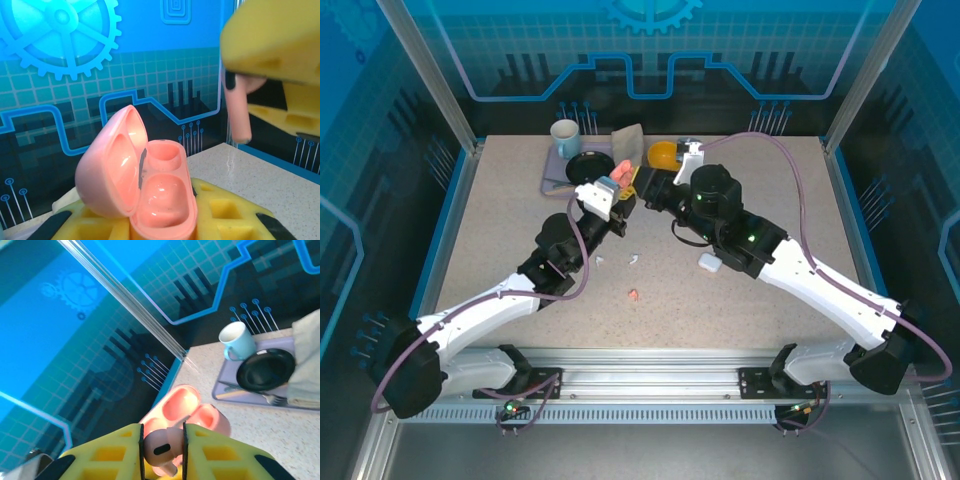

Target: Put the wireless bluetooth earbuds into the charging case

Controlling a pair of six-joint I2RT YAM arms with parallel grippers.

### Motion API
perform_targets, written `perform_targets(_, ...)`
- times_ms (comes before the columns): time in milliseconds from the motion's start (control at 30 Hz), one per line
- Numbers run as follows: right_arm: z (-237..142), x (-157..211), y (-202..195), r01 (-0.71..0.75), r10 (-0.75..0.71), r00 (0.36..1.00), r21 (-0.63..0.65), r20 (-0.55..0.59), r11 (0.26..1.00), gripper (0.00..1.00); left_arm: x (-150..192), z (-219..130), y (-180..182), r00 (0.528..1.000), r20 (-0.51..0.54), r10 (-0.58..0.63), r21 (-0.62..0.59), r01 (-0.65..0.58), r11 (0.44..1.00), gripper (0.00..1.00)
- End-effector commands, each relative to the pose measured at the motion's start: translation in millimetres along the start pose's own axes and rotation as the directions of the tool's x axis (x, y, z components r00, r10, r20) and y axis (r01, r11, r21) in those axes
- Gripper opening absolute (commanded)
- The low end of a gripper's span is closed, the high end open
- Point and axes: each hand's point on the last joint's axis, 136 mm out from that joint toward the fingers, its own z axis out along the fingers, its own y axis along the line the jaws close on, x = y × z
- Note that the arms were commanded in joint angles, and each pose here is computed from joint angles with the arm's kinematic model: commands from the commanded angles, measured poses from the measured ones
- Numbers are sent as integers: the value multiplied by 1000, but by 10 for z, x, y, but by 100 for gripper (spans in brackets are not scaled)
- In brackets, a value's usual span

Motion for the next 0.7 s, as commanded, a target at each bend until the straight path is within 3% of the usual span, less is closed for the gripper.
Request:
perform_targets(0, -5, -81, 186, 8, -4, 999, -68, 49, 998, 23, -224, 25, -33, 998, 57, 4, 8, -5, 1000, 0)
perform_targets(667, 226, 253, 118, -42, 40, 999, -58, -31, 997, 22, -272, 37, -49, 998, 56, -17, 15, 16, 1000, 0)
